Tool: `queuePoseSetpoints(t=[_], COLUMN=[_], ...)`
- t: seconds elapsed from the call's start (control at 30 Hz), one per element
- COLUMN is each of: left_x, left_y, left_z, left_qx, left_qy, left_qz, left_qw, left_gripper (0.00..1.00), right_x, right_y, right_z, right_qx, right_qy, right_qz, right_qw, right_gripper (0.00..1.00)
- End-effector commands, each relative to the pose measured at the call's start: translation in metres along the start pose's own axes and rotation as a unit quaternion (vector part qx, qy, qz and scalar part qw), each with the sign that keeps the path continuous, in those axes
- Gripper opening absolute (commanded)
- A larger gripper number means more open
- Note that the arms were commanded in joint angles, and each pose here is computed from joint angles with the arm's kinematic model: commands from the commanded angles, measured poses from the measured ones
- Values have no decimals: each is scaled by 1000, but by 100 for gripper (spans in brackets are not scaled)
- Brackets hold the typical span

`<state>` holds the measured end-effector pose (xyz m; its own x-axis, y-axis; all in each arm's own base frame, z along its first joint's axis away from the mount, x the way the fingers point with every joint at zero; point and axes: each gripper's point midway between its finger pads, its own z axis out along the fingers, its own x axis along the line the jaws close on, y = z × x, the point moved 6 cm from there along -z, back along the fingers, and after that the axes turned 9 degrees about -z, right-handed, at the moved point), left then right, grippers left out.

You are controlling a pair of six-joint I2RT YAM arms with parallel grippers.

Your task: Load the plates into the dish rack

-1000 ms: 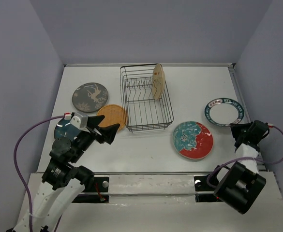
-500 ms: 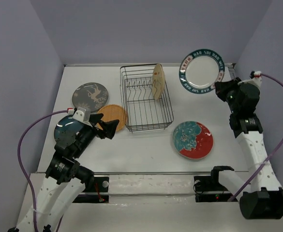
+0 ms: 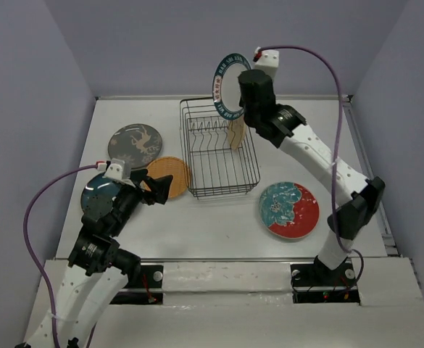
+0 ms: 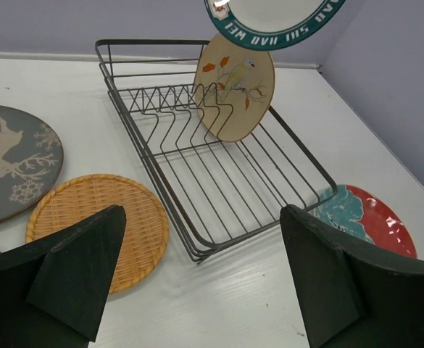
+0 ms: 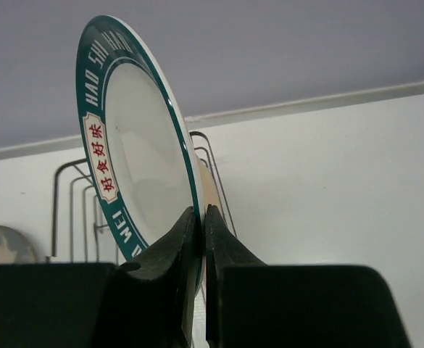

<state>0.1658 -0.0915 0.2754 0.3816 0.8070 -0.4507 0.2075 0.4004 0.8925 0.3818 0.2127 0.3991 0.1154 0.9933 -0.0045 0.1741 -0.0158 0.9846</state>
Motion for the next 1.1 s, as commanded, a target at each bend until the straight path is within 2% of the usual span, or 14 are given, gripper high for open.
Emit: queuePoseSetpoints(t=[0.0, 0.1, 0.37, 0.63, 1.07], left_x=[-4, -1, -9, -13, -12], left_y=[26, 30, 30, 31, 29], left_z=[-7, -9, -16, -20, -17], left_qx=[-50, -64, -68, -71, -65], left_qy=[13, 30, 4, -7, -3], left_qz=[-2, -5, -6, -6, -6], left_qw=[999, 998, 998, 997, 998], left_gripper=[99, 99, 99, 99, 99], right_x=[7, 21, 57, 65, 88], right_y=[25, 21, -8, -47, -106], right_z=[-4, 1, 15, 28, 44], right_qx=[-32, -28, -12, 10, 35], right_qy=[-156, -180, -210, -220, -160], right_qz=[-80, -125, -222, -268, -275], right_qw=[984, 975, 952, 938, 948], right_gripper=[7, 7, 7, 7, 7])
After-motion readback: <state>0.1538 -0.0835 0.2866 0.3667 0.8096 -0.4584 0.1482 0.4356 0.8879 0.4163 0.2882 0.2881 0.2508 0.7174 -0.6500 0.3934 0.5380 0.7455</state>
